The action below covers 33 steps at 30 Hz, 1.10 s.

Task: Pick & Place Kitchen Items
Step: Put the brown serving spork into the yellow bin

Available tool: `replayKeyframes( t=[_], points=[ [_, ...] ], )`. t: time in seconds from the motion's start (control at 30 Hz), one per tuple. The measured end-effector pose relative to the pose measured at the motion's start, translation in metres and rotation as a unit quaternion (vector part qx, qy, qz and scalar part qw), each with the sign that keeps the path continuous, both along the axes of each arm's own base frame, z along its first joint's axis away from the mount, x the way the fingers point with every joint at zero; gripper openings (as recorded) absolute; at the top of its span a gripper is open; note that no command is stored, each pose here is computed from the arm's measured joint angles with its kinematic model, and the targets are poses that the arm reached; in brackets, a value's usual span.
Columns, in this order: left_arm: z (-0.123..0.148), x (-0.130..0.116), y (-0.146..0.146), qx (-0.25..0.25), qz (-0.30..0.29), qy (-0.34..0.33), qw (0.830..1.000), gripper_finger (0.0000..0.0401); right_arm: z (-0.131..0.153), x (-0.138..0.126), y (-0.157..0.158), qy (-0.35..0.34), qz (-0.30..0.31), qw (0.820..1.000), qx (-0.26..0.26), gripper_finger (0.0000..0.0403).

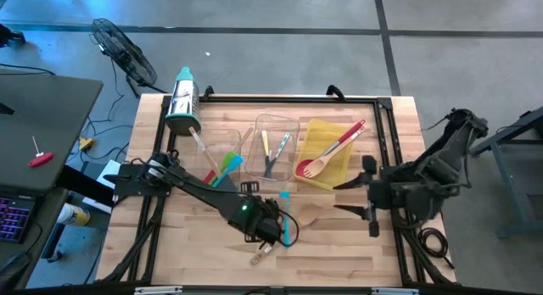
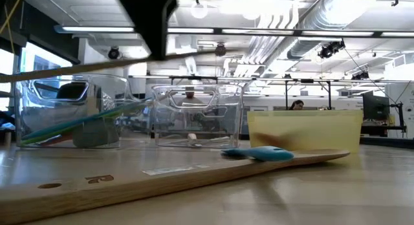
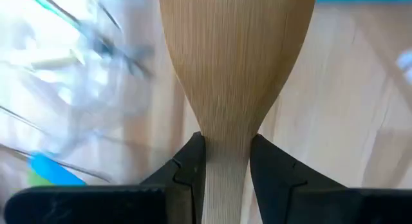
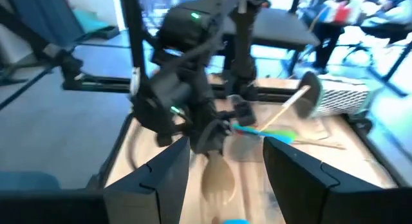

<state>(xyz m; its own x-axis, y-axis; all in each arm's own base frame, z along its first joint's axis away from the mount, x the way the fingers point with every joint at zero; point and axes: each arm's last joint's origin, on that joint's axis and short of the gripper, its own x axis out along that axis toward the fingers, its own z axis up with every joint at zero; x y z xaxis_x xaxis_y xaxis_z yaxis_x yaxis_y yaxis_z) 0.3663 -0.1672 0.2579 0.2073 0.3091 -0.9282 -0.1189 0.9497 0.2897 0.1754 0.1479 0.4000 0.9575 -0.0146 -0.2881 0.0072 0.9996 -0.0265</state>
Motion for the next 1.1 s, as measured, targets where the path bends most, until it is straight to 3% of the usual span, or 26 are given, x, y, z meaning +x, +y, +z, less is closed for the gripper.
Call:
replayKeyframes(
  t=[0.13,0.27,0.43,0.63,0.7,0.93,1.1],
  points=[
    [0.026,0.000,-0.010,0.060,-0.005,-0.074,0.995,0.0087,0.003,-0.011,0.005,-0.017,-0.015,1.000,-0.008,0.0190],
    [0.057,-0.002,-0.018,0.134,0.002,-0.168,0.977,0.0087,0.004,-0.020,0.011,-0.033,-0.034,0.999,-0.021,0.0190],
    [0.102,-0.008,-0.028,0.224,0.014,-0.290,0.930,0.0087,0.005,-0.029,0.016,-0.049,-0.059,0.996,-0.040,0.0190],
    [0.154,-0.031,-0.047,0.301,0.039,-0.411,0.859,0.0087,0.003,-0.039,0.021,-0.074,-0.127,0.984,-0.103,0.0177],
    [0.168,-0.038,-0.052,0.302,0.035,-0.430,0.850,0.0086,0.001,-0.039,0.024,-0.077,-0.144,0.978,-0.128,0.0170],
    [0.200,-0.032,-0.056,0.228,-0.027,-0.467,0.854,0.0086,-0.010,-0.024,0.031,-0.061,-0.153,0.973,-0.164,0.0161],
    [0.217,-0.017,-0.054,0.167,-0.101,-0.516,0.834,0.0086,-0.011,-0.004,0.034,-0.046,-0.116,0.981,-0.146,0.0162]
  ],
)
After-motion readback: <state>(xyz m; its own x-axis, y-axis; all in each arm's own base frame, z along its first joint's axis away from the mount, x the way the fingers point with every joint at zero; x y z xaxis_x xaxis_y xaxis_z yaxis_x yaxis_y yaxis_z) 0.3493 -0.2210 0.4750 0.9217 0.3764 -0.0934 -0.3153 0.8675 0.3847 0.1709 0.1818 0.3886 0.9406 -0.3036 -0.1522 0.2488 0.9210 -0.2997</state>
